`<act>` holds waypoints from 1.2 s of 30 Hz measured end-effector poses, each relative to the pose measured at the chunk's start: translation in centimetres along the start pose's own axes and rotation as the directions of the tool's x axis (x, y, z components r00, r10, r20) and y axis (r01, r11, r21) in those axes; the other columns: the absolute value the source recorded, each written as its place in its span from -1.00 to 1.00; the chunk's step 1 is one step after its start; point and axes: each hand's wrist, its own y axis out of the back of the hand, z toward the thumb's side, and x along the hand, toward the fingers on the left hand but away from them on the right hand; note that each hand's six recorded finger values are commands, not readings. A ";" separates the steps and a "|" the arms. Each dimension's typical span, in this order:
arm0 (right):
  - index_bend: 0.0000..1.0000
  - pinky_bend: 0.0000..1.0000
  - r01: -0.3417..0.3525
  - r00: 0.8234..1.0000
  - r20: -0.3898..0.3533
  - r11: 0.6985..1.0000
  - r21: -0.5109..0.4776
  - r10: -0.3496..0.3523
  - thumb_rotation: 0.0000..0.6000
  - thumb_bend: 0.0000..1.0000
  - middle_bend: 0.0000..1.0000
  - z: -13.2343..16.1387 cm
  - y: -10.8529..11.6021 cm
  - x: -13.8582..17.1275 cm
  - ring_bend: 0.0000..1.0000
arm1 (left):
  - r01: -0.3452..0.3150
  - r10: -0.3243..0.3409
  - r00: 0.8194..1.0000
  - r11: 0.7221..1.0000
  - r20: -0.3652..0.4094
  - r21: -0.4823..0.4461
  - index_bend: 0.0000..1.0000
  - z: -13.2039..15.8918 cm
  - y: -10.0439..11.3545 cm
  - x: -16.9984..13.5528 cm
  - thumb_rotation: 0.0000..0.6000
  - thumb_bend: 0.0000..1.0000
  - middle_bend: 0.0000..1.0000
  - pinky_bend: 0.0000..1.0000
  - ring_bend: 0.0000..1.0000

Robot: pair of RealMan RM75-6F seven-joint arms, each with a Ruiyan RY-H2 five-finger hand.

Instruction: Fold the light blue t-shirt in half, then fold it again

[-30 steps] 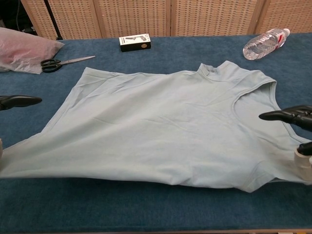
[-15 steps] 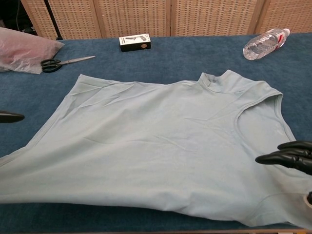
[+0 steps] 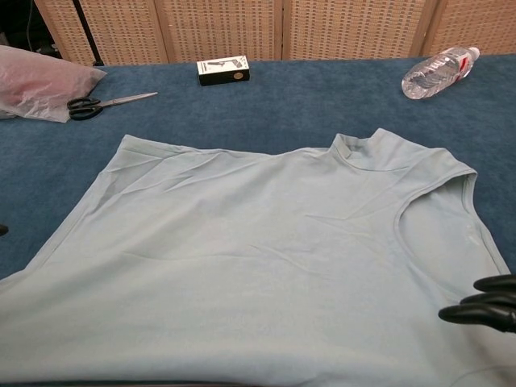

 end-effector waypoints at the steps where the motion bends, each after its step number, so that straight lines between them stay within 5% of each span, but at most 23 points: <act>1: 0.43 -1.00 -0.002 1.000 -0.003 1.000 0.001 0.002 1.00 0.34 -1.00 0.1 0.0 0.1 -1.00 | 0.004 -0.004 1.000 1.000 0.003 -0.004 0.52 0.1 -0.1 -0.1 1.00 0.59 -1.00 -1.00 -1.00; 19: 0.43 -1.00 -0.016 0.999 -0.033 1.000 -0.009 0.016 1.00 0.34 -1.00 1.0 -0.5 1.7 -1.00 | 0.043 -0.042 0.999 0.998 0.028 -0.036 0.52 1.3 -0.8 -1.2 1.00 0.60 -1.00 -1.00 -1.00; 29: 0.43 -1.00 0.034 0.997 0.069 0.998 -0.047 -0.031 1.00 0.34 -1.00 -1.8 0.6 0.6 -1.00 | -0.039 0.038 0.998 0.999 -0.041 -0.016 0.52 -0.5 0.7 0.6 1.00 0.60 -1.00 -1.00 -1.00; 36: 0.43 -1.00 0.141 0.977 0.169 0.987 -0.075 -0.127 1.00 0.34 -1.00 -4.7 3.6 -1.2 -1.00 | -0.088 0.086 0.990 0.996 -0.111 -0.008 0.51 -2.5 1.8 2.6 1.00 0.60 -1.00 -1.00 -1.00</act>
